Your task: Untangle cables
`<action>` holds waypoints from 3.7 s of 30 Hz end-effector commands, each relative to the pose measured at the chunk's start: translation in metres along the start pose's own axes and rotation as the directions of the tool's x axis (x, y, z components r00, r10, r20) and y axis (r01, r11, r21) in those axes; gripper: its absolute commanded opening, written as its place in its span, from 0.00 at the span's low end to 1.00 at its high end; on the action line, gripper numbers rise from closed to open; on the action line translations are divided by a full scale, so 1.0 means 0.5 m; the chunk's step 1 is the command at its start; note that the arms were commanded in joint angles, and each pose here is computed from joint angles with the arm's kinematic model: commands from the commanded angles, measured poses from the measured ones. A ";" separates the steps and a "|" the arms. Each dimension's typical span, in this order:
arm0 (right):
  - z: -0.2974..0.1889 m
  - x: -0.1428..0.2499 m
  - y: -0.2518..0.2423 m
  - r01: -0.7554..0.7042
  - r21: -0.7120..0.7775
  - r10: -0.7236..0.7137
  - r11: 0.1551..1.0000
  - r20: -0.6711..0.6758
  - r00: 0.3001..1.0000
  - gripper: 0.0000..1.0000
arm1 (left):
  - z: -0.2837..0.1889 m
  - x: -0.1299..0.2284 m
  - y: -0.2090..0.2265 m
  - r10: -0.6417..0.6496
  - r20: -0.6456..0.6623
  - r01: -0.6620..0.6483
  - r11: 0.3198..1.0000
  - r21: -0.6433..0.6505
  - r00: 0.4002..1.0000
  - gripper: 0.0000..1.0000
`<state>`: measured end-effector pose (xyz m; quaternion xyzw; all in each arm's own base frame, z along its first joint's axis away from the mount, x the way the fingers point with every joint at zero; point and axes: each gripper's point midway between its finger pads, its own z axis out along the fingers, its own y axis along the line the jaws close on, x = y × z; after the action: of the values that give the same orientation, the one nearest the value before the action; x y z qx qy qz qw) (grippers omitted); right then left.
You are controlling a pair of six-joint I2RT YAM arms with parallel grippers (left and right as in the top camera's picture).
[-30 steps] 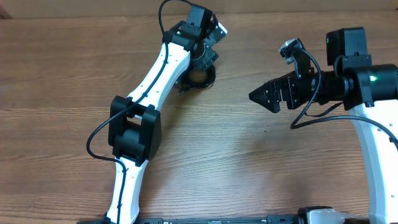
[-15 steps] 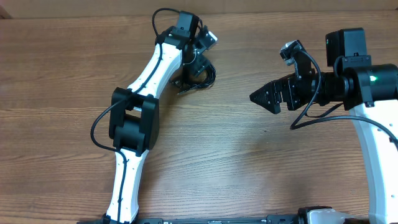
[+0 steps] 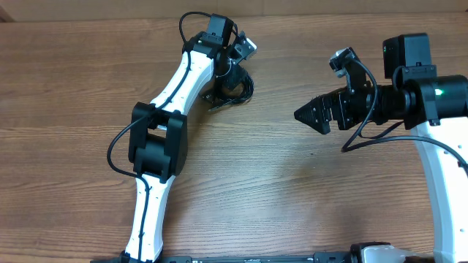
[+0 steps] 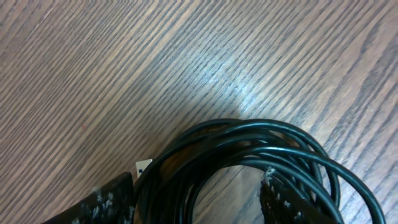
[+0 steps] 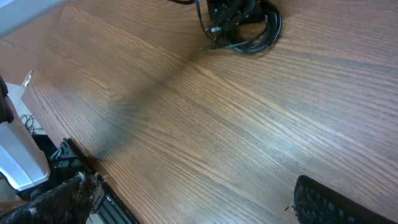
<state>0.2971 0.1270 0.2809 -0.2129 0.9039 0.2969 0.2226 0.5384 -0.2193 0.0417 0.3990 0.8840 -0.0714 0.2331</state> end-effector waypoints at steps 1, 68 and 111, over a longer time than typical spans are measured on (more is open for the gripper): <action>-0.021 -0.014 0.016 0.042 0.014 -0.042 0.999 0.033 0.999 1.00 | 0.037 0.017 -0.022 0.002 -0.020 -0.001 0.999 0.049 1.000 0.66; 0.029 -0.124 0.149 0.361 -0.232 -0.304 0.903 0.248 0.920 1.00 | -0.933 -0.291 -0.303 -0.512 0.434 0.024 0.667 0.745 0.741 0.04; 0.389 -0.244 -0.229 -0.915 -0.043 0.834 0.401 0.430 0.345 1.00 | -0.948 0.012 -0.119 -0.498 0.437 0.608 0.779 -0.154 0.749 0.42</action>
<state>0.5051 0.1983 0.1462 0.3236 0.8659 0.3170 0.2121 0.3249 -0.1082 0.4533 0.0624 0.9010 -0.0858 0.4207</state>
